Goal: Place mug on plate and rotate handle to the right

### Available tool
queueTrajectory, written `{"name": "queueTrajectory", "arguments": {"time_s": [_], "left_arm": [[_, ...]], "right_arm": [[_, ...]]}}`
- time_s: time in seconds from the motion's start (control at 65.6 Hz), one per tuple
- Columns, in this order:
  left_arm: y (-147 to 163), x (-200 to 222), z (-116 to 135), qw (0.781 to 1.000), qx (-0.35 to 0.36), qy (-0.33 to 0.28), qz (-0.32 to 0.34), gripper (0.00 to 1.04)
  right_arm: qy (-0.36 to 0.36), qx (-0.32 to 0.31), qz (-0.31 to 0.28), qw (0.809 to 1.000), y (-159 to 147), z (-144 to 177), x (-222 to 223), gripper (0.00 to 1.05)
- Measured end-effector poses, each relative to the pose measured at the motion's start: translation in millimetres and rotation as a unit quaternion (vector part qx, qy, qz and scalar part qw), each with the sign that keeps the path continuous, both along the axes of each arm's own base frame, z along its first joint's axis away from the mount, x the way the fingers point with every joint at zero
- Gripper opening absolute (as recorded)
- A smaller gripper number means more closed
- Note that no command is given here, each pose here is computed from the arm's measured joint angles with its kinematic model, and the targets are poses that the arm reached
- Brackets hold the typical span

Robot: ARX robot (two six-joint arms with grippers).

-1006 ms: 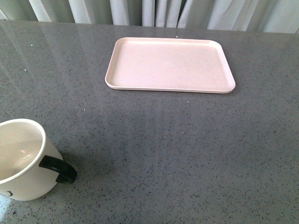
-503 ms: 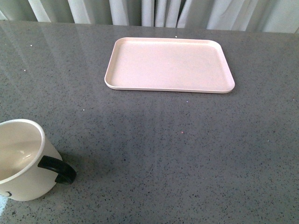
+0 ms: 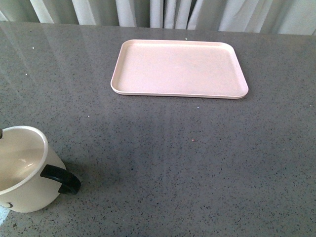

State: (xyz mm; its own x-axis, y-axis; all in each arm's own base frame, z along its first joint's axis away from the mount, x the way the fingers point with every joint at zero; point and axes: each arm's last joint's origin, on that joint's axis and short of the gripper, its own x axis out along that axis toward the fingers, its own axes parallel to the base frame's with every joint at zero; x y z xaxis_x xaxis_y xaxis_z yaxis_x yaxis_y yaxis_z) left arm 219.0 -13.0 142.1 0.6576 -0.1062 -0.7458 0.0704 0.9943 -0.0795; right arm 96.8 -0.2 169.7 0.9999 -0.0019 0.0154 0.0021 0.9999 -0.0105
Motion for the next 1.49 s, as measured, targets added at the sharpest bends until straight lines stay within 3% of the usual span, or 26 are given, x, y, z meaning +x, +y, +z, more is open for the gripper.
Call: {"name": "queueTrajectory", "arguments": {"time_s": [0.747,0.808,1.341,1.387,1.494], "left_arm": [[-7,7,-17,0.996,0.010,0.058,-0.064,0.95],[-8,8,-18,0.996,0.011,0.058,-0.067,0.90],[-21,13,-17,0.994,0.022,0.065,-0.089,0.07],[-22,13,-17,0.994,0.022,0.066,-0.089,0.03],[-24,16,-12,0.993,0.025,0.068,-0.090,0.02]], "right_arm": [[0.000,0.000,0.000,1.000,0,0,0,0.96],[0.000,0.000,0.000,1.000,0,0,0,0.96],[0.000,0.000,0.000,1.000,0,0,0,0.96],[0.000,0.000,0.000,1.000,0,0,0,0.96],[0.000,0.000,0.000,1.000,0,0,0,0.96]]}}
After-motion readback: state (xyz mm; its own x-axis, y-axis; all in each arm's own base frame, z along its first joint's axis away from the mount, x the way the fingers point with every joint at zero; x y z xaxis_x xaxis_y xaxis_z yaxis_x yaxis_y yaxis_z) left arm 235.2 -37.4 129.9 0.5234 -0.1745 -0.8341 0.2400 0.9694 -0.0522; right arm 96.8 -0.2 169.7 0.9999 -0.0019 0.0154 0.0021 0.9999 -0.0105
